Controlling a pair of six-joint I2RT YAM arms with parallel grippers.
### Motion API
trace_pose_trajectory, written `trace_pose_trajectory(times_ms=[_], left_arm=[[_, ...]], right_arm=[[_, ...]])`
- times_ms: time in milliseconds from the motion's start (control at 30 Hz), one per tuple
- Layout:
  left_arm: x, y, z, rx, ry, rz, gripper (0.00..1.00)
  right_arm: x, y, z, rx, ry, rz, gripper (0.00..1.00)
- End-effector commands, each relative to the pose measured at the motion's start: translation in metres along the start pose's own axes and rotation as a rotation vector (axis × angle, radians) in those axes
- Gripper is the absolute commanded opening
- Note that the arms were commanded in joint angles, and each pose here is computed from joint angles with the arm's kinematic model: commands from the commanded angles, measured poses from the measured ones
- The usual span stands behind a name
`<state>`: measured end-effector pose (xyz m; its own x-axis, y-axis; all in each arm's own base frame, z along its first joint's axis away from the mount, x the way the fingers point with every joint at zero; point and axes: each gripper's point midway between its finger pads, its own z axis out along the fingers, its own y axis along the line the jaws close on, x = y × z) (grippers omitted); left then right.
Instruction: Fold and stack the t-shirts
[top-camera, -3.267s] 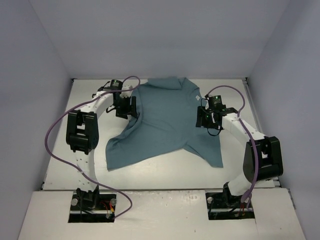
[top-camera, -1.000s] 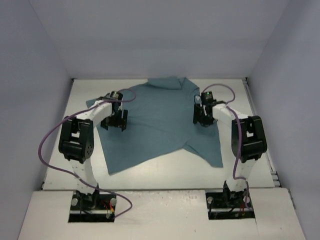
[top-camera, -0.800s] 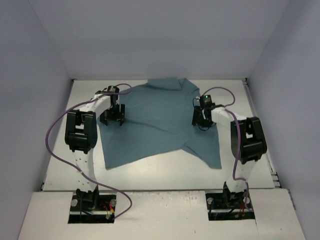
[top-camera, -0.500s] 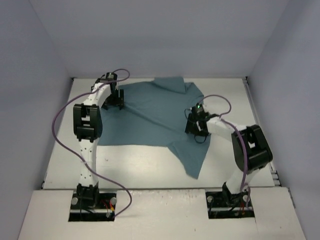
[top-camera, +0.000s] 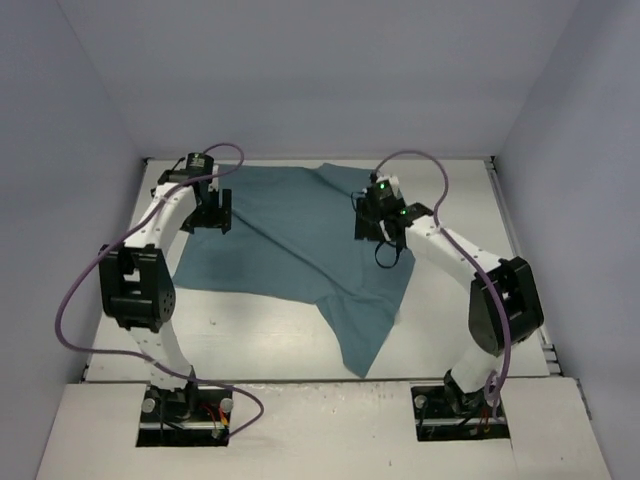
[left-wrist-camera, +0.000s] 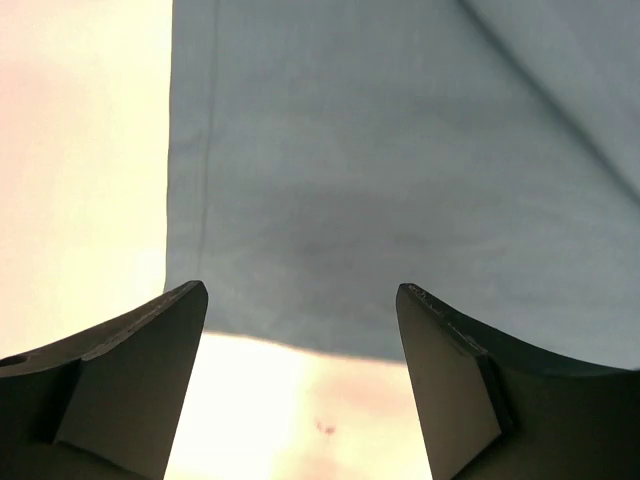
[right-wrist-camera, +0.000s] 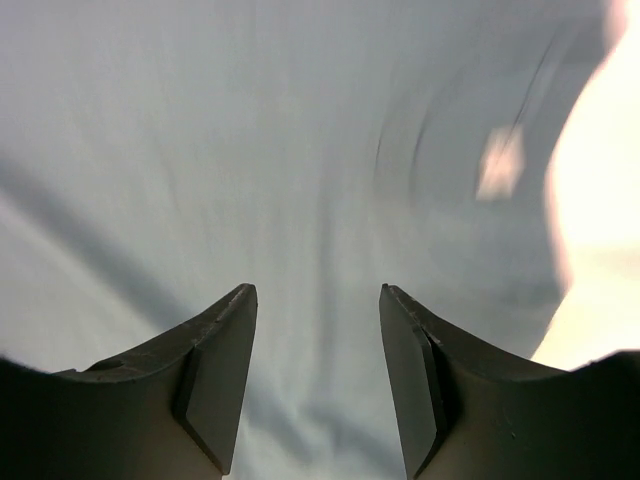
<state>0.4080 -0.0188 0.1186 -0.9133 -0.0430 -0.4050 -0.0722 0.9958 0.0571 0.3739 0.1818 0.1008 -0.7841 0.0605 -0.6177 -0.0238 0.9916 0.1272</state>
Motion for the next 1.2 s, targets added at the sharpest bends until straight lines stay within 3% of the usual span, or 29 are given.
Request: trace_pose_trajectory(times_ms=[0,267,600,1000,1167], left_arm=[[0.030,-0.001,0.007,0.021,0.043,0.011,0.75],[0.079,-0.004,0.036,0.039,0.180,-0.020,0.75],[0.099,-0.003,0.043,0.045,0.223,-0.029,0.72],[0.077,-0.022,0.059,0.097,0.204,-0.069,0.71],[0.078,-0.044,0.051,0.154,0.198,-0.079,0.71]], right_arm=[[-0.054,-0.032,0.028,0.089,-0.063,-0.080,0.49],[-0.055,-0.050,0.090,0.125,0.016,-0.097,0.48],[-0.061,-0.102,0.128,0.253,0.036,-0.032,0.48],[-0.100,-0.198,0.155,0.337,-0.009,0.173,0.48],[-0.126,-0.205,0.155,0.302,-0.050,0.152,0.48]])
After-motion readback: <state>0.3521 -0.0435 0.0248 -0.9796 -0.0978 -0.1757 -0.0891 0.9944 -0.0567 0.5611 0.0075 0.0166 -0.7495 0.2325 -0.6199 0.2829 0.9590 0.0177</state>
